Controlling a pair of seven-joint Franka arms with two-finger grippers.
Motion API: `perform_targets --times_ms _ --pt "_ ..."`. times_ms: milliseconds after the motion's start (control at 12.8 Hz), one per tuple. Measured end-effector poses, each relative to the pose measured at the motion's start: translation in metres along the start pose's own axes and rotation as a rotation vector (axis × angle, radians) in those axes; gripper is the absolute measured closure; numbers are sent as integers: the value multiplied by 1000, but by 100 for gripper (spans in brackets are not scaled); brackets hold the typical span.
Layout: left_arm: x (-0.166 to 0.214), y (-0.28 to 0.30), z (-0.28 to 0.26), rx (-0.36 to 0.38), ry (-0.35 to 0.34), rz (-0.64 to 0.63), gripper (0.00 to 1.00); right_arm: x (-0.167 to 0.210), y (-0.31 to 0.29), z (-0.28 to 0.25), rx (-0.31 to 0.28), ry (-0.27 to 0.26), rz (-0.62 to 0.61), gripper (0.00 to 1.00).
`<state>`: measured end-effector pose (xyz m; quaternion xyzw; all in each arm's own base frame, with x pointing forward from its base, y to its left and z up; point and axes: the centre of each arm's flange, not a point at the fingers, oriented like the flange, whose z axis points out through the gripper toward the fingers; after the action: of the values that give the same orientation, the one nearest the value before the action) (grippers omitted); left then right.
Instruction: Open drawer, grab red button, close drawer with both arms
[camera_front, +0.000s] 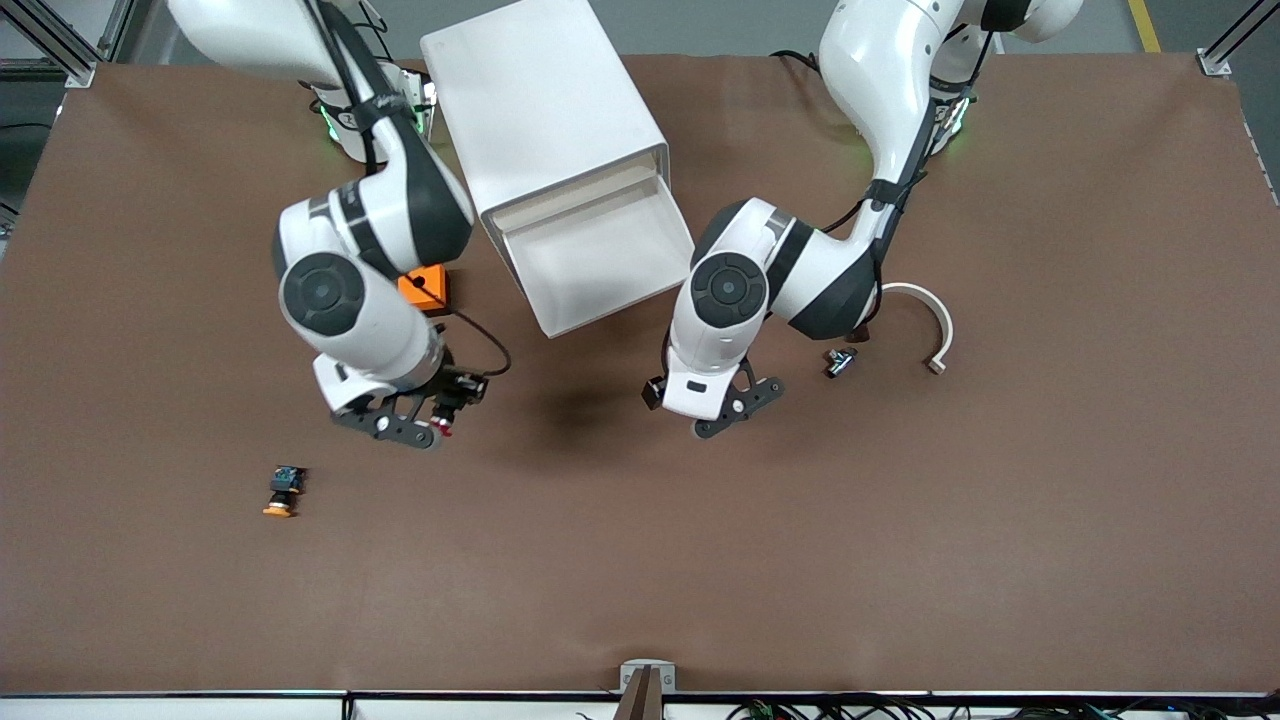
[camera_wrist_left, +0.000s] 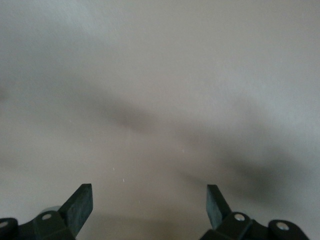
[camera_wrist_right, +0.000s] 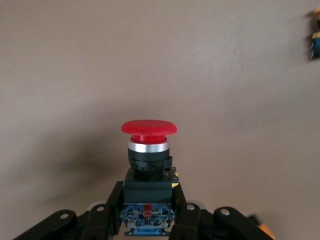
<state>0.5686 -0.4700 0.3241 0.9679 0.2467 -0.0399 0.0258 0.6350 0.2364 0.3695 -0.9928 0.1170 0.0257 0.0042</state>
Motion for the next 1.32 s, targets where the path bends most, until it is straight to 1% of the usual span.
perform_targets --times_ms 311,545,856,1167,1323 --pt "-35 12 8 -3 -44 50 0 57 71 63 -7 6 -65 59" --pt "-59 18 14 -2 -74 81 0 82 114 109 -15 5 -84 59" --pt "-87 22 27 14 -114 117 0 90 126 132 -16 13 -83 59" --pt "-109 26 32 17 -134 146 0 94 141 157 -26 -8 -79 59" --pt "-127 28 36 16 -169 153 0 97 147 167 -28 -9 -93 59"
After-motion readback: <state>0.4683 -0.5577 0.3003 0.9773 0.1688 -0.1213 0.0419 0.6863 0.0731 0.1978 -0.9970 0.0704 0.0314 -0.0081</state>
